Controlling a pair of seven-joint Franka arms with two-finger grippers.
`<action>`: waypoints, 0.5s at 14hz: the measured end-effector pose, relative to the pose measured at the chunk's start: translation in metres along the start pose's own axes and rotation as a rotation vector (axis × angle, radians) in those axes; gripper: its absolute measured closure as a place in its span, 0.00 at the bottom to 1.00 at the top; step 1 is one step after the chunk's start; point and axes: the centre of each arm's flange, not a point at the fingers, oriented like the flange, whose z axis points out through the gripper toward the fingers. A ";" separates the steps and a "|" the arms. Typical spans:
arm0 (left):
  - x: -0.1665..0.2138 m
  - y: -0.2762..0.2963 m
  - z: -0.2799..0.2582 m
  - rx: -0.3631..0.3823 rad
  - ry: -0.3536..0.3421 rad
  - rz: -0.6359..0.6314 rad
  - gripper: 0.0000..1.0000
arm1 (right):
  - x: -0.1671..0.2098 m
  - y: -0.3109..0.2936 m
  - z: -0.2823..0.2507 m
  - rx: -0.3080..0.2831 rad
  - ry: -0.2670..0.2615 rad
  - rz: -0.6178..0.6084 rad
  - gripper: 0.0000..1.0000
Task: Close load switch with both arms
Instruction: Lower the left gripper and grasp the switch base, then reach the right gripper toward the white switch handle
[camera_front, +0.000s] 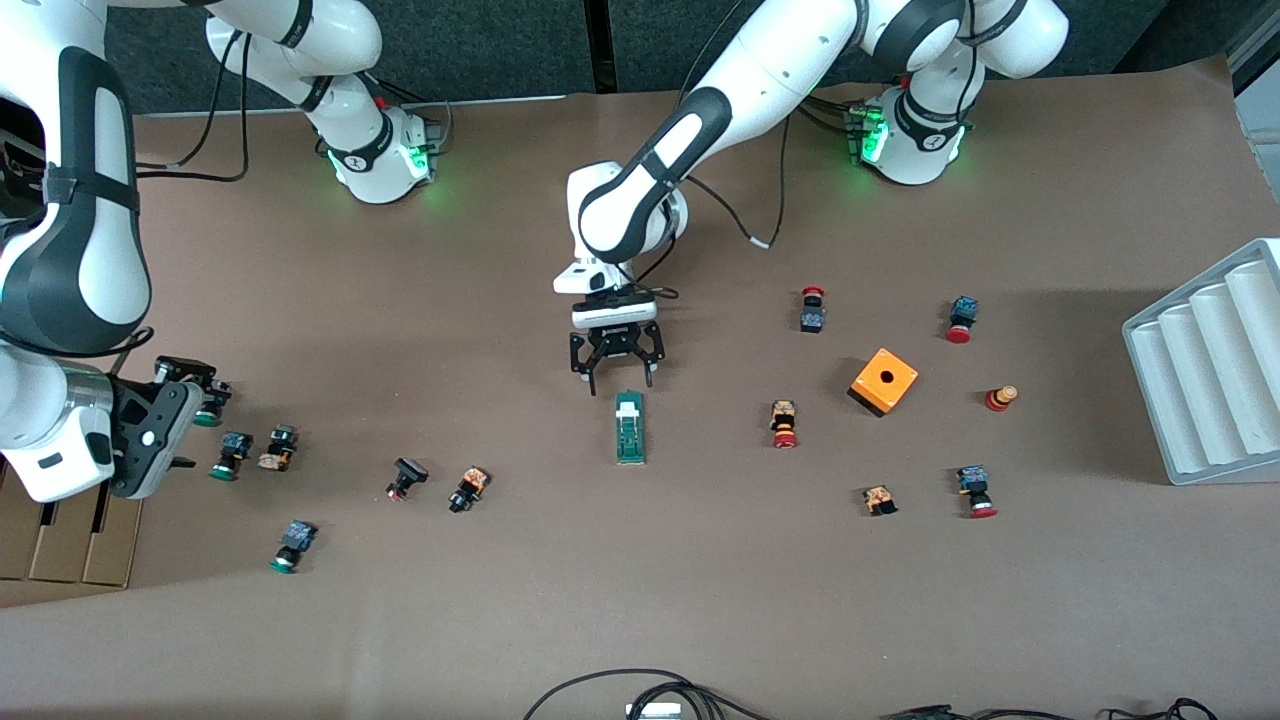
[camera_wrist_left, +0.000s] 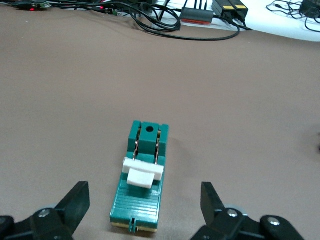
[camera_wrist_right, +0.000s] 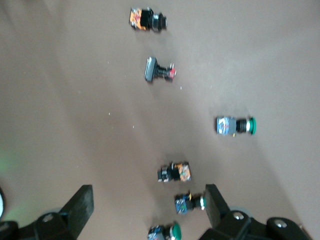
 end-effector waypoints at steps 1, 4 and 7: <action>-0.006 -0.002 0.003 -0.006 0.008 0.020 0.03 | 0.007 -0.002 0.001 0.010 0.033 -0.008 0.00; -0.026 -0.008 0.017 -0.066 0.075 0.033 0.07 | 0.027 -0.003 0.014 0.034 0.084 -0.030 0.00; -0.050 -0.018 0.035 -0.135 0.126 0.015 0.09 | 0.039 -0.001 0.033 0.053 0.074 -0.086 0.00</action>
